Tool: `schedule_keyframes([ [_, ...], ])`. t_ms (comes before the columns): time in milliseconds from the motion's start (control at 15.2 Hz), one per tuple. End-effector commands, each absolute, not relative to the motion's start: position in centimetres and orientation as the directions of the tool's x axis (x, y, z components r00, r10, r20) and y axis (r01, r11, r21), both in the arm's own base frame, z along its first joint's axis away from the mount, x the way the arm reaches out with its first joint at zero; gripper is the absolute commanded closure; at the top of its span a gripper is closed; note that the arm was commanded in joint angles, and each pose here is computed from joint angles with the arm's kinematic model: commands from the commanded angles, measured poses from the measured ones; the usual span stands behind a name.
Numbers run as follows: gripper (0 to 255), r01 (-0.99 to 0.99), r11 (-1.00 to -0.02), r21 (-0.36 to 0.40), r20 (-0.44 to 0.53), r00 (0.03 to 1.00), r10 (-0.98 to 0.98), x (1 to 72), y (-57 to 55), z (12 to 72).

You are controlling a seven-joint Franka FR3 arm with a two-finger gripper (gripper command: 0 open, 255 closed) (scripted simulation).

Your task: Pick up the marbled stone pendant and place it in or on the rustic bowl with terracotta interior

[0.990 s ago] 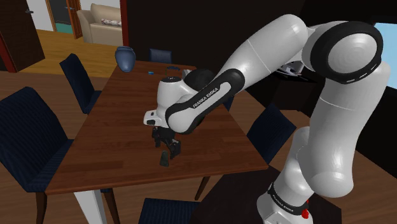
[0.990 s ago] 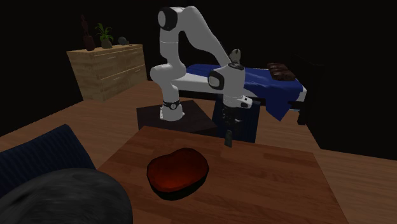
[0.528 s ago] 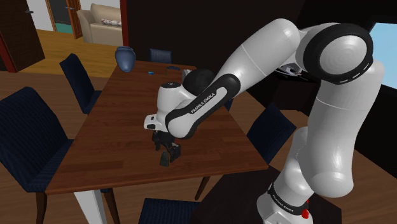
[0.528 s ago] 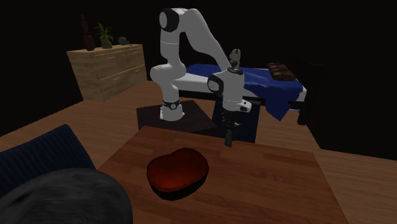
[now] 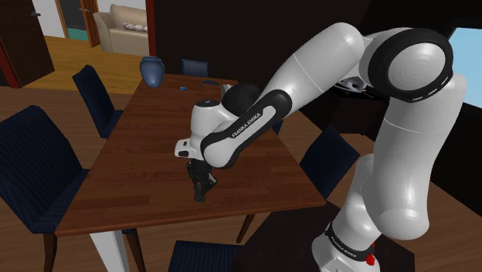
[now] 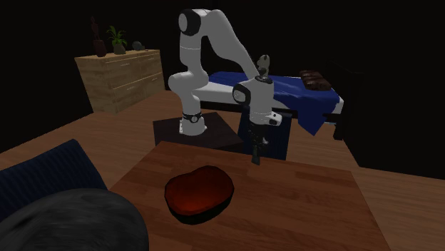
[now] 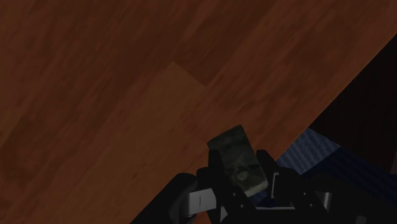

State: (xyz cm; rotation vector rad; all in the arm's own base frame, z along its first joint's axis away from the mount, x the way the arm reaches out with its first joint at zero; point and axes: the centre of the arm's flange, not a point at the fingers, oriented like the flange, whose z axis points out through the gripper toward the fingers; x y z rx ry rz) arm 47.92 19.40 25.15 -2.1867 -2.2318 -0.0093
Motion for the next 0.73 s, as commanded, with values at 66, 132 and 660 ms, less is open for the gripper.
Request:
schedule_keyframes([
  [66, 255, 1.0, 0.02, -0.008, 0.016, -0.02, 1.0, 47.9, 19.4, 25.1],
  [132, 255, 1.0, 0.02, -0.008, 0.016, -0.02, 1.0, 47.9, 19.4, 25.1],
  [660, 255, 1.0, 0.02, -0.008, 0.016, -0.02, 1.0, 47.9, 19.4, 28.3],
])
